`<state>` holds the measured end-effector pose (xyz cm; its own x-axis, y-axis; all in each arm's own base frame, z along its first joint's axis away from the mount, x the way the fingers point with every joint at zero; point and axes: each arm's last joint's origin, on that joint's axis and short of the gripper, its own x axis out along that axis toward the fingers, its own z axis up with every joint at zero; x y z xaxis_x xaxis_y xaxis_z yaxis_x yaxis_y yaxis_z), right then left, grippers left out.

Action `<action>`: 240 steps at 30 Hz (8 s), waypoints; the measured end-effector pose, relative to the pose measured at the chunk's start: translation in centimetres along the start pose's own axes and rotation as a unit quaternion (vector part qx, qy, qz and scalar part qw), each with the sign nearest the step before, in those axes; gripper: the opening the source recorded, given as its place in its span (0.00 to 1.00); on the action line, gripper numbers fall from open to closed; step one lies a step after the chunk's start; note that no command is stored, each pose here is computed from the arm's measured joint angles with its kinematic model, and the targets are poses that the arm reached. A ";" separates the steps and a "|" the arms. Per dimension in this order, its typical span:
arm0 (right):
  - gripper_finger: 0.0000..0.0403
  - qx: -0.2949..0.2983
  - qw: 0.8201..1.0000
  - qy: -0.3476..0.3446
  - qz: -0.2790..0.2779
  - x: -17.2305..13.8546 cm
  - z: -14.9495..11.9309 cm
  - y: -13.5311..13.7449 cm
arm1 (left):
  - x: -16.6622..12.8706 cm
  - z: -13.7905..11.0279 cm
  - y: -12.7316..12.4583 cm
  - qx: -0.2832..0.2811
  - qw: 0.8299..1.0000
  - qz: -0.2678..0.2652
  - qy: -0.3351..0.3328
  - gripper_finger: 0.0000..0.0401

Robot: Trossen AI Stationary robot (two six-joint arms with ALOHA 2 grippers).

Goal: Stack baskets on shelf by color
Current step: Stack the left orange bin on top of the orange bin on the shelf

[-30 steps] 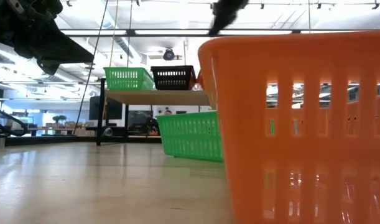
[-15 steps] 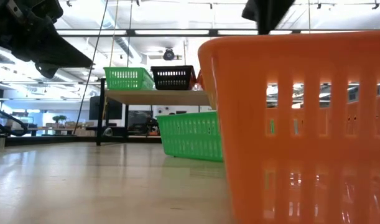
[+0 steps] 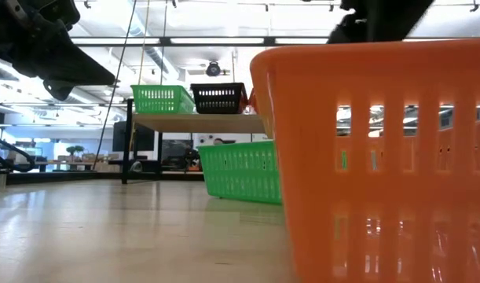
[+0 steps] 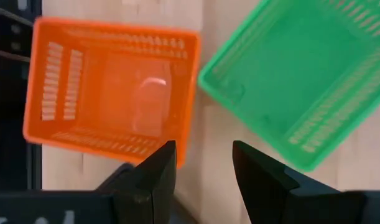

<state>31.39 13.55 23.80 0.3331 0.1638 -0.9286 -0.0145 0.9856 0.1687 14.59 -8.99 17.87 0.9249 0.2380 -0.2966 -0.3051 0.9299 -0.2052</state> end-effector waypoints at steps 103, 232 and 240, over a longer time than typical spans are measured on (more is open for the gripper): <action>0.03 -0.253 0.962 0.065 -0.082 6.3 -4.1 4.5 | 0.0 -0.6 0.5 -0.017 0.999 0.022 0.019 0.03; 0.03 0.096 0.936 0.061 -0.332 -6.7 -0.5 0.1 | 1.4 -1.9 -0.7 -0.009 1.000 0.023 0.018 0.05; 0.03 -0.003 0.941 0.010 -0.338 -11.2 2.4 -1.7 | 1.4 -1.9 -0.8 -0.016 1.000 0.021 0.015 0.06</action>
<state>29.89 9.91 34.73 0.2498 -0.4993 -0.8297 0.1883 0.8655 -0.4641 15.71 -9.92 15.89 0.9037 0.2681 -0.3339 -0.3518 0.9094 -0.2219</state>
